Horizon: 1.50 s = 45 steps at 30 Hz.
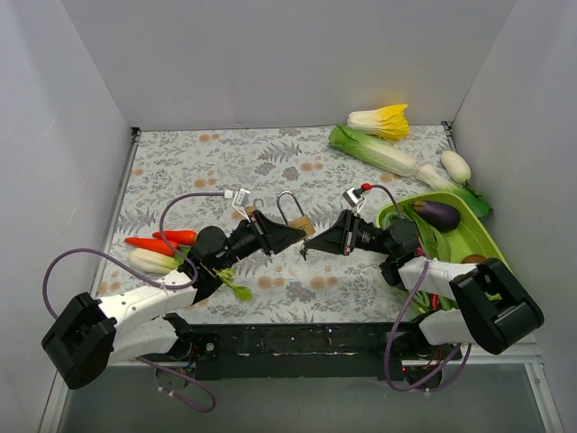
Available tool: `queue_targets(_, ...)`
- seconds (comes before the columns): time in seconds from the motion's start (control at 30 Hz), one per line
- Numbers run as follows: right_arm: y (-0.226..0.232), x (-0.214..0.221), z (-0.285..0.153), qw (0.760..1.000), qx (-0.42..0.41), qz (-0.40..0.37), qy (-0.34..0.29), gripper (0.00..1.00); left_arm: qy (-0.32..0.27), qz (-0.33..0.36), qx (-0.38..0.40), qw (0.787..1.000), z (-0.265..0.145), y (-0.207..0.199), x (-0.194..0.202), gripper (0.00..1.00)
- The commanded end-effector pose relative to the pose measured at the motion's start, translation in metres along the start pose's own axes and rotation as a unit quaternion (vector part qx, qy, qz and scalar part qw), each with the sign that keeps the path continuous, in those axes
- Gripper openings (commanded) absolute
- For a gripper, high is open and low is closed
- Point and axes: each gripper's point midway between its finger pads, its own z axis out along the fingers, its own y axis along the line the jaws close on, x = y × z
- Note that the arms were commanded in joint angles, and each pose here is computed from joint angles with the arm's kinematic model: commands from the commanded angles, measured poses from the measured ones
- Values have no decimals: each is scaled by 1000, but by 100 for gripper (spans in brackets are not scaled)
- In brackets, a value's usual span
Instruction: Unlock with the key
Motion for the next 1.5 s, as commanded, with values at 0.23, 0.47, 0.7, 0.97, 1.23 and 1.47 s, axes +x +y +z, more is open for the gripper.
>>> queue_targets(0.23,116,-25,-1,969,-201,-138,-42,1,53,133,276,950,0,-130,-8,0)
queue_targets(0.47,140,-34,3,963,-212,-162,-44,1,84,147,311,935,8,-147,-9,0)
queue_targets(0.7,131,-33,4,971,-185,-147,-43,1,82,136,261,952,17,-132,-11,18)
queue_targets(0.97,120,-31,4,977,-157,-134,-42,1,81,132,245,957,18,-127,-11,45)
queue_targets(1.23,112,-28,4,980,-148,-128,-40,1,51,128,234,962,17,-125,-19,56)
queue_targets(1.47,109,-27,2,981,-140,-128,-39,1,8,130,194,972,16,-119,-34,67)
